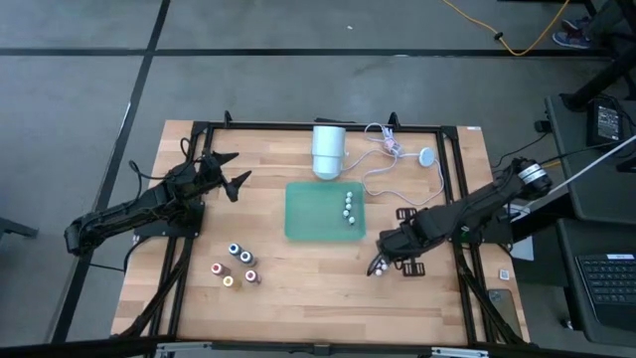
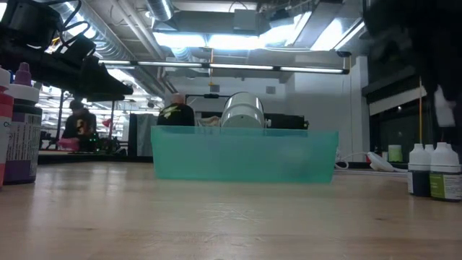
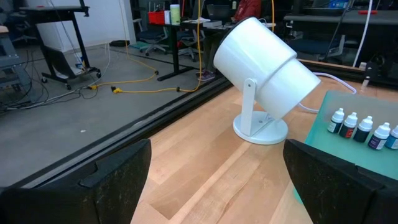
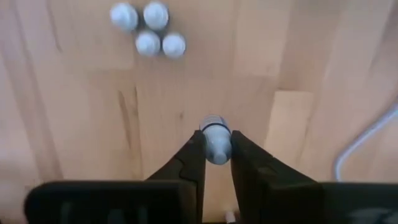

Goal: Pick & Place food coloring
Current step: Put the small blue food coloring bottle into the green bin

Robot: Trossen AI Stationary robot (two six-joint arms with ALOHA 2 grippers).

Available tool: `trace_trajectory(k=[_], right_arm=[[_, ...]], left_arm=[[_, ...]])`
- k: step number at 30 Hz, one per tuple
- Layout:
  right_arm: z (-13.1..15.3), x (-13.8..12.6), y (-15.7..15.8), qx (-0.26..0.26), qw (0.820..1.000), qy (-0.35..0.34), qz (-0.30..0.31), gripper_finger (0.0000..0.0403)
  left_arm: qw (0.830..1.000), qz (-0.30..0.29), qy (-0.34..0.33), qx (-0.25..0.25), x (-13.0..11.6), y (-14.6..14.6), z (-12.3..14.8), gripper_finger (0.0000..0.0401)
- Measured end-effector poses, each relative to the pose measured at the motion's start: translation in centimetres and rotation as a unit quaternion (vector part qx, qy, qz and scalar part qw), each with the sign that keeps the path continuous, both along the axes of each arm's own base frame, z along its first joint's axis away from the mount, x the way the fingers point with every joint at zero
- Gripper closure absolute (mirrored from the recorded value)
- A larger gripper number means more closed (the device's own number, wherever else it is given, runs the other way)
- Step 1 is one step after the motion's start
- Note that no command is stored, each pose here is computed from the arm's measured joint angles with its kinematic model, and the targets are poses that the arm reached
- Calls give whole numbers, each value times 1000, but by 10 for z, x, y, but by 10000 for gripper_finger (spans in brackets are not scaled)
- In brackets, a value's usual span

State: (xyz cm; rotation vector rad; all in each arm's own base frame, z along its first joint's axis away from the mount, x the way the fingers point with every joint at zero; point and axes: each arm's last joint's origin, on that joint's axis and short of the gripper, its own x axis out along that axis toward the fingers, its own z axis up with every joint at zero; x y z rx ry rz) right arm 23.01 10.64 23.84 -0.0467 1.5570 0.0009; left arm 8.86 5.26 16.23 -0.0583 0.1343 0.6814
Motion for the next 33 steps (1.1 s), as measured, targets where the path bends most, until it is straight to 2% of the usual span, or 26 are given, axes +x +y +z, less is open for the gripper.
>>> trace_trajectory(k=[3, 7, 13, 17, 23, 33], right_arm=[[17, 11, -3, 3, 1000, -9, -1, 331], [34, 33, -9, 6, 1000, -25, 13, 338], [44, 71, -25, -18, 997, -58, 41, 342], [32, 96, -41, -24, 996, -68, 45, 331], [8, 123, -60, -27, 995, -83, 52, 340], [-22, 144, -80, -32, 996, -72, 49, 333]], left_arm=[[1000, 0, 0, 0, 0, 0, 0, 40], [1000, 0, 0, 0, 0, 0, 0, 40], [1000, 0, 0, 0, 0, 0, 0, 40], [1000, 0, 0, 0, 0, 0, 0, 40], [1000, 0, 0, 0, 0, 0, 0, 40], [1000, 0, 0, 0, 0, 0, 0, 40]])
